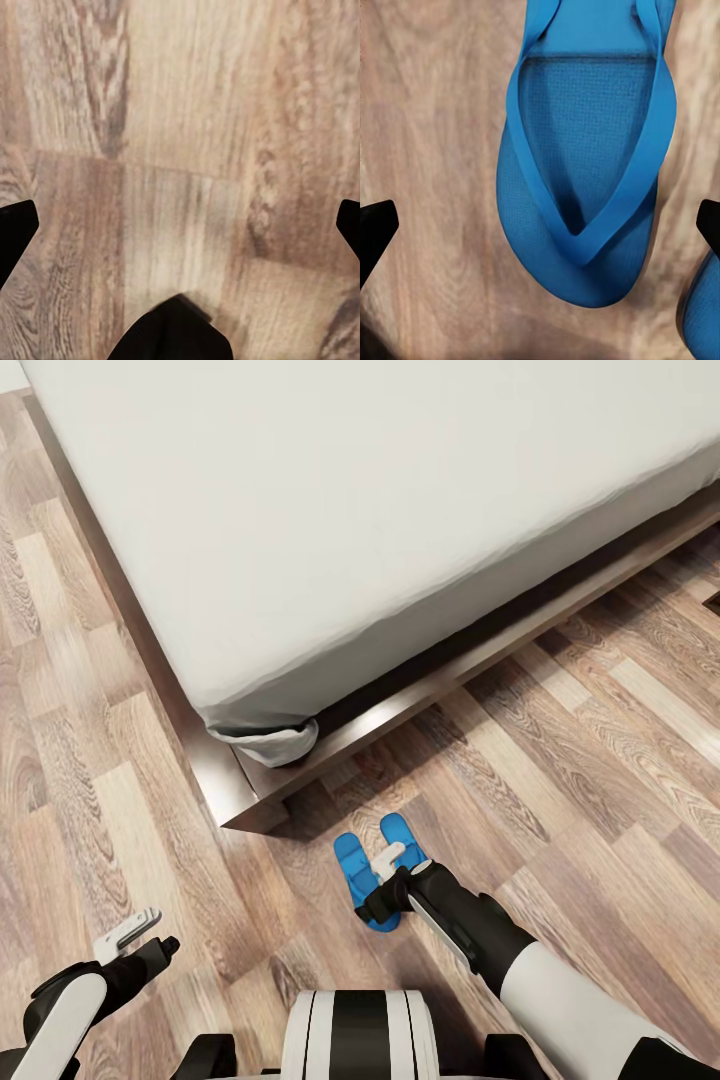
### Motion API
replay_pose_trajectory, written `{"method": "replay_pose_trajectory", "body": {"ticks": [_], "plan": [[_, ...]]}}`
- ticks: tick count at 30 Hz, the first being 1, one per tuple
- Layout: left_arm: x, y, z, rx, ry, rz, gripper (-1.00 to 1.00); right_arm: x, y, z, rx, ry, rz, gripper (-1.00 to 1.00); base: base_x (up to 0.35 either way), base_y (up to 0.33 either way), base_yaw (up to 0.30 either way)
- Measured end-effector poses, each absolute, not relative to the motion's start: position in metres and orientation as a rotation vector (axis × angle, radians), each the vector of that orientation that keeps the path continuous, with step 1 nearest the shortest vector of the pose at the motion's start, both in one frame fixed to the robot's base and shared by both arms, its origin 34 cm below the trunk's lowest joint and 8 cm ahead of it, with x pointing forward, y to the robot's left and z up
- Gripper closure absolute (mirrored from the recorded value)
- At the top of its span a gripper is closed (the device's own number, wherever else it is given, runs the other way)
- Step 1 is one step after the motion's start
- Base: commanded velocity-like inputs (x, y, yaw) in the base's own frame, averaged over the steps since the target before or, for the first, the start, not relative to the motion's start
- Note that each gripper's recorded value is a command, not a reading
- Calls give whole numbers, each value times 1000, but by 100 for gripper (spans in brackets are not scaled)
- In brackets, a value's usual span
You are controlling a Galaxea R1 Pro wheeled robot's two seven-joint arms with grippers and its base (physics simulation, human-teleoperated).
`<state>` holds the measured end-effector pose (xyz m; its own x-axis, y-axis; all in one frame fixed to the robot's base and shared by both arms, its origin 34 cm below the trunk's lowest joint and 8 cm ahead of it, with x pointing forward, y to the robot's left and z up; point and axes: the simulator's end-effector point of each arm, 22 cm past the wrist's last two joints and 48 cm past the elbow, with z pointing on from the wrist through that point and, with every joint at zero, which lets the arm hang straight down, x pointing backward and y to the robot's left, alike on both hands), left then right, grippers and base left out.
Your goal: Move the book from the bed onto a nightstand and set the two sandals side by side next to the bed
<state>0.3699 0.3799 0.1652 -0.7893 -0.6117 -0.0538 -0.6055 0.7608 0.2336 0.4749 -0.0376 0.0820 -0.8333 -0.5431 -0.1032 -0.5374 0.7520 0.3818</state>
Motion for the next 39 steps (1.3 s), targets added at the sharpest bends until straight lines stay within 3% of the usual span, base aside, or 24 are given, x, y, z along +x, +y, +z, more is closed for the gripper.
{"method": "replay_pose_trajectory", "body": {"ticks": [25,39], "plan": [[368,375,164,1041,-2914,-356,-100,511,-14,120,971,-3022,-742,-100,0,0,0],[349,373,180,1064,-2912,-360,-100,557,-67,211,922,-3315,-771,-100,0,0,0]]}}
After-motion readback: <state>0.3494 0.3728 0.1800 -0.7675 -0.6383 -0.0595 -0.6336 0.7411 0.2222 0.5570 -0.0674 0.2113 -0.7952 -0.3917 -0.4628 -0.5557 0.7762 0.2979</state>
